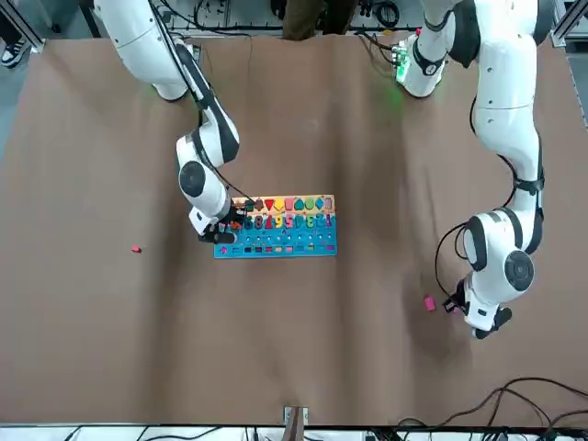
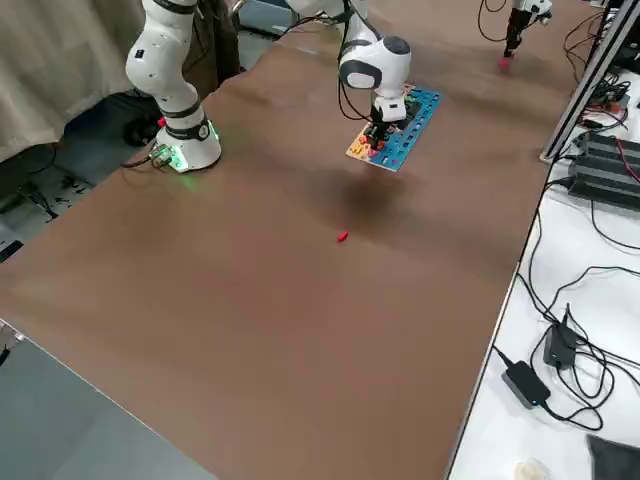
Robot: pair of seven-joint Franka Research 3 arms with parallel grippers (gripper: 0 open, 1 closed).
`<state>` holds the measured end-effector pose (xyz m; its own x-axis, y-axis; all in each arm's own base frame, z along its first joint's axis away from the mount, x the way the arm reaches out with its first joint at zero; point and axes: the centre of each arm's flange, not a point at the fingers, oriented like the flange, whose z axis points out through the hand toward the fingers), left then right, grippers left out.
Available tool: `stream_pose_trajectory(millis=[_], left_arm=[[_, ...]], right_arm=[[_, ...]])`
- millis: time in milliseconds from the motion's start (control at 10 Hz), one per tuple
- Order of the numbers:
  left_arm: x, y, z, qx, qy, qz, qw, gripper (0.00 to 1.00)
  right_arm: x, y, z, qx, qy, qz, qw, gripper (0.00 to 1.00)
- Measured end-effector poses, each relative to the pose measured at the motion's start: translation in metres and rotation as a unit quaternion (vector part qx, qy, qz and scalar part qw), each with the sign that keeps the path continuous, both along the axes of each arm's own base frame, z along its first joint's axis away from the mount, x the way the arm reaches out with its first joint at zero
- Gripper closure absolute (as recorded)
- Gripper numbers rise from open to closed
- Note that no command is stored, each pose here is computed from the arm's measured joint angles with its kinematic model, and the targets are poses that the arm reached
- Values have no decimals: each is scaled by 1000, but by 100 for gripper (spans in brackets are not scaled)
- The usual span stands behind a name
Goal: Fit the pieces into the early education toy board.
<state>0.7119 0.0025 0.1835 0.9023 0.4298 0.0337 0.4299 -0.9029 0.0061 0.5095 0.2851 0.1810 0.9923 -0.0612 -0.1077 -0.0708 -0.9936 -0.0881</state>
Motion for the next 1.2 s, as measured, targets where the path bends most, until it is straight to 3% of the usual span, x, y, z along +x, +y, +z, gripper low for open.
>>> stream_pose_trajectory(millis=[300, 600, 1000, 1200], left_arm=[[2, 2, 40, -6, -23, 3, 1000, 86], [-12, -2, 107, -26, -51, 5, 998, 86], [-39, -60, 168, -66, -64, -25, 995, 86], [-47, -105, 172, -44, -60, -61, 995, 86]], right_arm=[[0, 0, 0, 0, 0, 0, 1000, 59], [0, -1, -1, 0, 1, -1, 1000, 58], [1, -3, -5, -1, 5, -3, 1000, 52], [1, -3, -6, -1, 7, -3, 1000, 51]])
